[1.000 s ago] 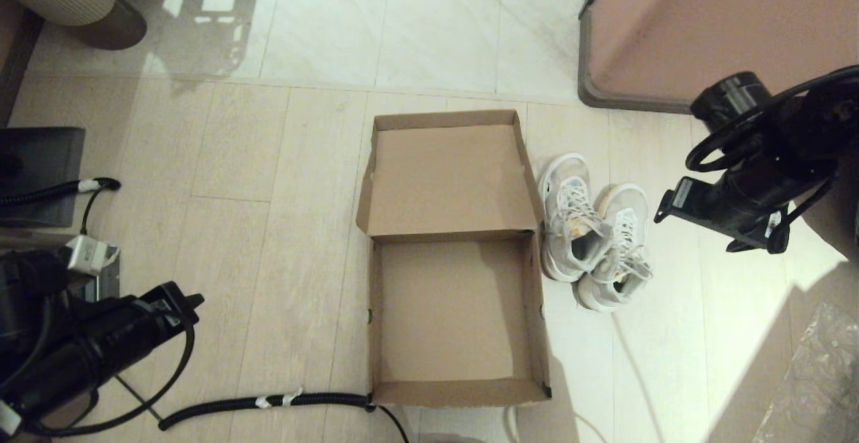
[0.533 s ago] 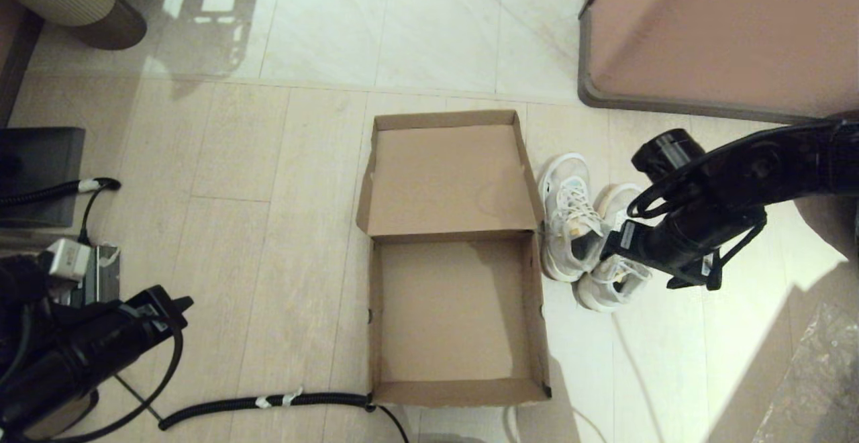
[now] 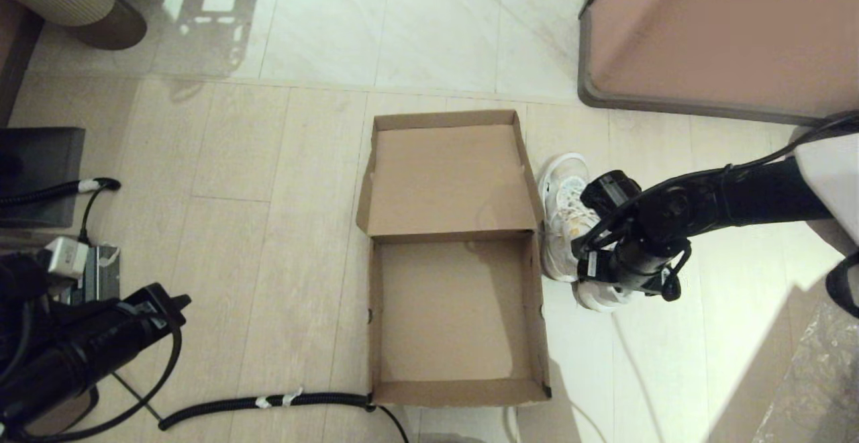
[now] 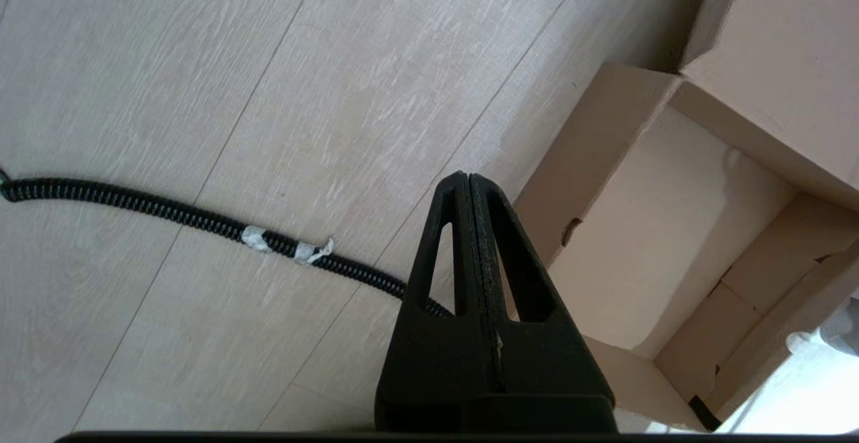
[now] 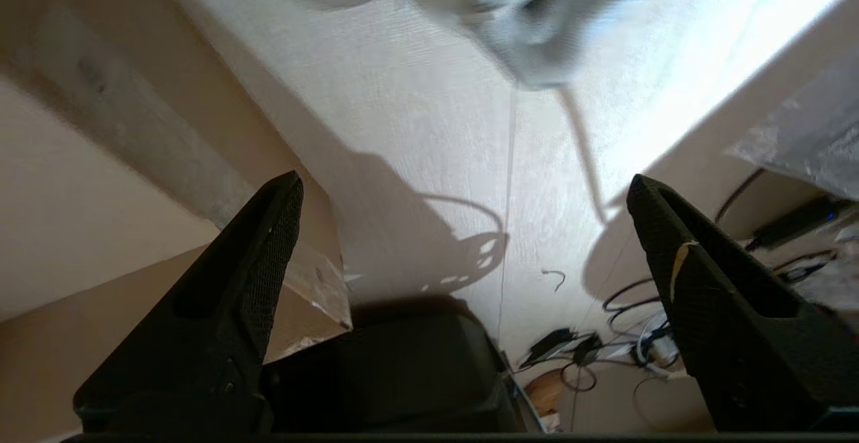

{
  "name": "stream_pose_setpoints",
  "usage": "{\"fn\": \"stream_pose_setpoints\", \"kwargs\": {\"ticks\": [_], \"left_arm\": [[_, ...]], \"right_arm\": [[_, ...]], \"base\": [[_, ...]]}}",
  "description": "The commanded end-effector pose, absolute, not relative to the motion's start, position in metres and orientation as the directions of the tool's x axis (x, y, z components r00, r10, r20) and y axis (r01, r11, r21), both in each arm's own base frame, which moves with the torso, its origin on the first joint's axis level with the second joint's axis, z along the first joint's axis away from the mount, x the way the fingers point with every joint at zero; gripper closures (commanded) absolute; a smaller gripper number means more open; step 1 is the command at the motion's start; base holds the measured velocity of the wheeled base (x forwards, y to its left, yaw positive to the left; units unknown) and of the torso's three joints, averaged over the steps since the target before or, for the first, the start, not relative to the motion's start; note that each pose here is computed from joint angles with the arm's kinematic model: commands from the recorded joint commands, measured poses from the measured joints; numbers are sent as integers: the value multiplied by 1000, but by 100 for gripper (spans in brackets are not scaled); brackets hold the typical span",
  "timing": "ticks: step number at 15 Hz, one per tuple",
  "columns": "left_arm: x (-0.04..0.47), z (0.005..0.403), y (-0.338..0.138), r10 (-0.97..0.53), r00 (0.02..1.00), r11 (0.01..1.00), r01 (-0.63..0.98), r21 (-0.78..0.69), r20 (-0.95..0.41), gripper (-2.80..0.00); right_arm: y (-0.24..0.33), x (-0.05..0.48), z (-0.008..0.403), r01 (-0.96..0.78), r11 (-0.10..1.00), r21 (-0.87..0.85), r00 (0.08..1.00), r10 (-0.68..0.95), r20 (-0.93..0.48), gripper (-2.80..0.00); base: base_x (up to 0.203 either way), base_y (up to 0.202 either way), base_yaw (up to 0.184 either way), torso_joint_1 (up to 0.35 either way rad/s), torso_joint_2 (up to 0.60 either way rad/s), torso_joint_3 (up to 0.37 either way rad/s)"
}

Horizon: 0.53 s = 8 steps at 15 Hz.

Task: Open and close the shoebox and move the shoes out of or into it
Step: Put the shoes out of the shoe box, then put the shoes into the shoe box

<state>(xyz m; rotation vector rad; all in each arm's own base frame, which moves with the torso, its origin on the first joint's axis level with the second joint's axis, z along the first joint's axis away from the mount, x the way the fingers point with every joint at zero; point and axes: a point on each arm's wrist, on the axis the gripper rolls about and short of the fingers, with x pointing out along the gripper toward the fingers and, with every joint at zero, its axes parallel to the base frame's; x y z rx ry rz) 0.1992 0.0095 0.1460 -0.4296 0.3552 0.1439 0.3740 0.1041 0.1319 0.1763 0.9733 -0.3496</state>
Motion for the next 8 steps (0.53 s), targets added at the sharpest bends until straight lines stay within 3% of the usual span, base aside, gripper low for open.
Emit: {"fn": "stream_pose_setpoints", "kwargs": {"ticks": [1,6,8], "left_arm": [[202,144,10,64,925,898,-217,-382,-374,0],[210,144,10,64,924,898,-218,-382,-377,0],[215,145,11,64,924,898,-218,-383,-377,0]], "right_arm": [[116,384,101,343,937,-68,481,-238,-844,-280],[124,427,65,357,910,-211,584,-394,-710,-280],[124,453,70,405,891,-205,659,-440,-610,-280]], "base": [[0,0,0,0,0,0],[0,0,0,0,0,0],[0,0,0,0,0,0]]}}
